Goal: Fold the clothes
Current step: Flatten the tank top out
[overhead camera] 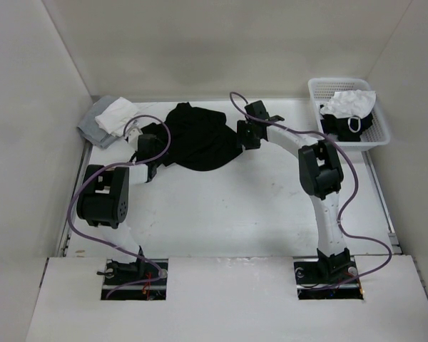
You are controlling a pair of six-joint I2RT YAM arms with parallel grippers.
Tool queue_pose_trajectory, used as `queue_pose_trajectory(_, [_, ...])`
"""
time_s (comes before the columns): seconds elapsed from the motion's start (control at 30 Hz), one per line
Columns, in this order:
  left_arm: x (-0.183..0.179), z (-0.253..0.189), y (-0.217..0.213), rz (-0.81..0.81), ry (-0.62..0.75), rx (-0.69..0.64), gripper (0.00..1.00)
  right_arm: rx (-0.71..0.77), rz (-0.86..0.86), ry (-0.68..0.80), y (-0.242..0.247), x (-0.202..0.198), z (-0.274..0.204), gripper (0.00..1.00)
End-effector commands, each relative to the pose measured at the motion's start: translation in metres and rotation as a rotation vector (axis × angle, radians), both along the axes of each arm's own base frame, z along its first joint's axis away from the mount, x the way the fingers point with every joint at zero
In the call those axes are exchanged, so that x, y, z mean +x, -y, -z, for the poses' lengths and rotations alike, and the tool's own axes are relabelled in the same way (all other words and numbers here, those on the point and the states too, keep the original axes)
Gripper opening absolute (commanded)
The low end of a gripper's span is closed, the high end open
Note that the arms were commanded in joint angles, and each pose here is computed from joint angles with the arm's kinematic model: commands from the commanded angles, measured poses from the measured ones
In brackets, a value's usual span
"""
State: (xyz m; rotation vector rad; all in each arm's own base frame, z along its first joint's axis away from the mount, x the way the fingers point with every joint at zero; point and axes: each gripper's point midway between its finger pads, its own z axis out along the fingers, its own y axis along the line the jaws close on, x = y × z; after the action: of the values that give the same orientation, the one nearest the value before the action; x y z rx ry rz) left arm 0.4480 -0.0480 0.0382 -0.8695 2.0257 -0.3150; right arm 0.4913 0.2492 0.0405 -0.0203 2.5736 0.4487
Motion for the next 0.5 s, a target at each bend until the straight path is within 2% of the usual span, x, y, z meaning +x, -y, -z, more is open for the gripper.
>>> queue_pose_trajectory(0.0, [0.030,-0.039,0.019,0.031,0.153,-0.072,0.20,-0.036,0.014,0.002,-0.002,-0.007,-0.002,0.53])
queue_pose_trajectory(0.07, [0.030,-0.046,0.022,0.028,0.172,-0.096,0.11,-0.050,0.010,-0.014,-0.006,-0.005,0.000,0.52])
queue_pose_trajectory(0.13, [0.029,-0.051,0.023,0.029,0.183,-0.102,0.09,-0.067,0.005,-0.028,-0.007,-0.004,0.001,0.49])
queue_pose_trajectory(0.3, [0.025,-0.076,0.026,0.031,0.249,-0.123,0.05,-0.083,0.010,-0.063,-0.006,-0.009,0.001,0.09])
queue_pose_trajectory(0.33, [0.024,-0.081,0.026,0.030,0.261,-0.127,0.05,-0.084,0.013,-0.057,-0.006,-0.014,-0.001,0.05])
queue_pose_trajectory(0.4, [0.019,-0.089,0.025,0.033,0.277,-0.135,0.03,-0.096,0.026,-0.033,-0.003,-0.030,-0.005,0.03])
queue_pose_trajectory(0.47, [0.012,-0.099,0.023,0.033,0.299,-0.146,0.03,-0.102,0.024,-0.006,0.002,-0.063,-0.009,0.02])
